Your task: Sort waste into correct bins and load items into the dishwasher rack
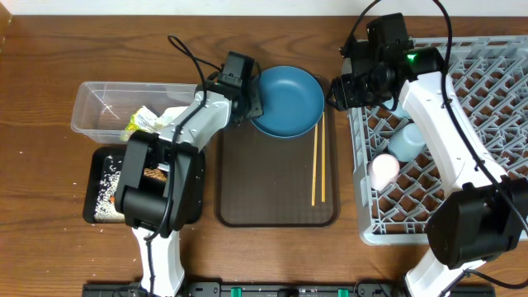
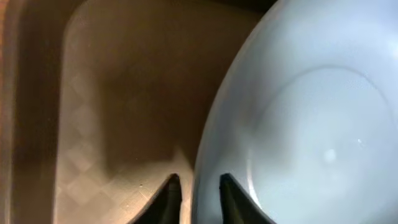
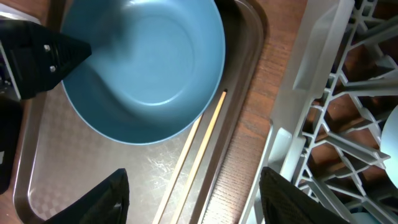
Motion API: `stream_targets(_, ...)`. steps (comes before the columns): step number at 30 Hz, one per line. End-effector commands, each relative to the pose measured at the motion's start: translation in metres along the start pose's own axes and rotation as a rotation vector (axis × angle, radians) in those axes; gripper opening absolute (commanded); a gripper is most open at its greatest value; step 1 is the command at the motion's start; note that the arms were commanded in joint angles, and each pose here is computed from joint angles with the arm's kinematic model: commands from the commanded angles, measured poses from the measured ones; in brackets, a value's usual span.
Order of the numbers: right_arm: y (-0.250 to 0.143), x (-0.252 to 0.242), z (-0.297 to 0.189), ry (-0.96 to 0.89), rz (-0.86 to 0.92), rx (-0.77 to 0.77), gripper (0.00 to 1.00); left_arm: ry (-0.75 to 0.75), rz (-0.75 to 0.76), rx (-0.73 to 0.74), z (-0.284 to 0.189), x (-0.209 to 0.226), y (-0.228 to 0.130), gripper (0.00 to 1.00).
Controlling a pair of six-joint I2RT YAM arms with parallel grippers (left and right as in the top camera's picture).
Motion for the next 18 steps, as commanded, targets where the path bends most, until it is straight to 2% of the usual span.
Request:
stream_targets(1, 0.005, 0.003, -0.007, 0.0, -0.018, -0.026, 0.61, 0.011, 0.005, 0.025, 0.008, 0.004, -0.005, 0.07)
stream_targets(4, 0.005, 0.003, -0.007, 0.0, -0.026, -0.027, 0.64, 0.001, 0.006, 0.009, 0.001, 0.001, -0.002, 0.06)
stream_targets(10, 0.007, 0.003, -0.007, 0.001, -0.028, -0.038, 0.87, -0.028, 0.02, -0.06, -0.027, -0.007, 0.013, 0.06)
stream_targets(18, 0.022, 0.005, -0.009, 0.008, -0.066, -0.117, 0.89, -0.08, 0.033, -0.18, -0.099, -0.02, 0.028, 0.06)
Point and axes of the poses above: each gripper's point midway between its finger pads, its own z axis out along the fingers, its own x axis along the line the jaws close on, y = z × x, the point moved 6 cm from there along -z, back along the fingers, and after that the axes turned 5 degrees about z, right-handed, at the moved point
